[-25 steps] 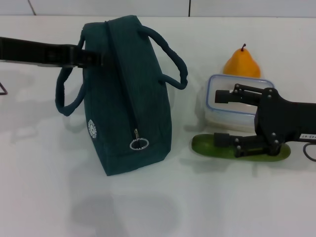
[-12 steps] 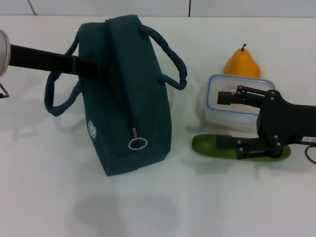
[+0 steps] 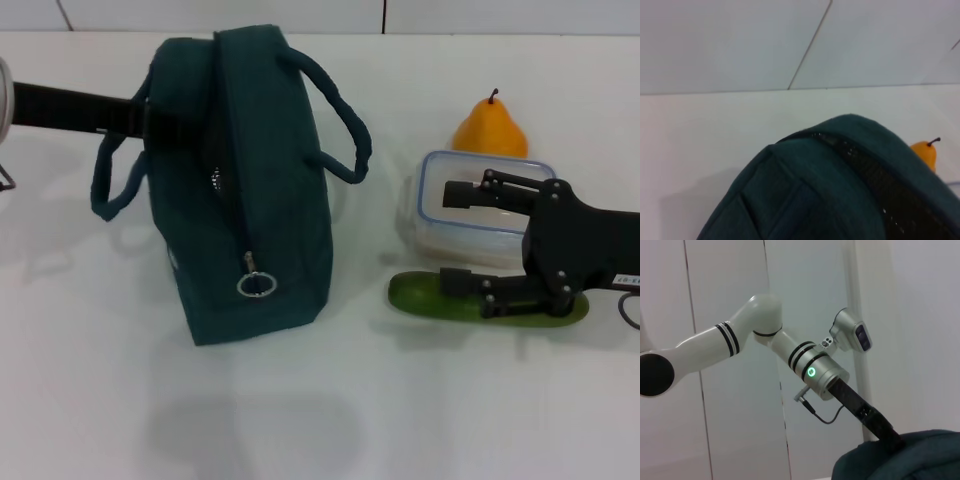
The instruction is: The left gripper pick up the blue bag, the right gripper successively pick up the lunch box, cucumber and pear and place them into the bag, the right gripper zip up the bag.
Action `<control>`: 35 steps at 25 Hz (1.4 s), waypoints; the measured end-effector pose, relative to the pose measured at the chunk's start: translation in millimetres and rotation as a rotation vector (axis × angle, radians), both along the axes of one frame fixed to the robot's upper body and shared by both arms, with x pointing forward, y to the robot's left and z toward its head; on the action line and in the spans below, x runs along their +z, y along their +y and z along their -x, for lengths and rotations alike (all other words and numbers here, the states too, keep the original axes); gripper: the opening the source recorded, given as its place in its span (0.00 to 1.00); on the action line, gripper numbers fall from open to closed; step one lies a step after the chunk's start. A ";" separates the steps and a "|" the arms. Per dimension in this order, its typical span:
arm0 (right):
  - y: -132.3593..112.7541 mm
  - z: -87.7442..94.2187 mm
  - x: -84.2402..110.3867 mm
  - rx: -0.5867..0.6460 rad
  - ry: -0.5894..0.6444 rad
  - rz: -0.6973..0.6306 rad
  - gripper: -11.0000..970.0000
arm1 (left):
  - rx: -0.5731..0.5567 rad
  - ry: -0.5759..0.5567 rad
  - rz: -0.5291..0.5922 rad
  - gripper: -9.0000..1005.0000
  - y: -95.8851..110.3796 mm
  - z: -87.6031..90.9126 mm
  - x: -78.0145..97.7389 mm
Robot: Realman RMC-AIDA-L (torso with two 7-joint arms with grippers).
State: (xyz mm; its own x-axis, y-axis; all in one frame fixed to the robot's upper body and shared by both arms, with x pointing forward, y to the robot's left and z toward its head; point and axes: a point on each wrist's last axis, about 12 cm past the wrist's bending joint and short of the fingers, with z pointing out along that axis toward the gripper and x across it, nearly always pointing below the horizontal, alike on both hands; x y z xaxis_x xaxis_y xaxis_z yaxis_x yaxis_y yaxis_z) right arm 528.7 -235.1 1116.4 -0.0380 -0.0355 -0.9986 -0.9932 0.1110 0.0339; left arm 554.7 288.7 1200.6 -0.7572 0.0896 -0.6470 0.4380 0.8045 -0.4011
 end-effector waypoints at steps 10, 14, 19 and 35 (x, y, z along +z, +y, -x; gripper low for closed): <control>6.7 -13.2 7.4 -0.034 -0.023 -0.010 0.91 | 0.024 -0.010 0.028 0.08 -2.8 2.9 14.7; 17.0 -27.6 19.1 -0.050 -0.062 -0.029 0.91 | -0.024 -0.038 0.063 0.07 -13.5 6.7 21.7; 35.1 -45.9 32.9 -0.074 -0.093 -0.056 0.91 | -0.041 -0.037 0.108 0.06 -19.1 9.0 24.8; 105.7 -59.6 40.4 -0.015 -0.140 -0.017 0.91 | -0.052 -0.016 0.097 0.06 -29.8 10.0 21.4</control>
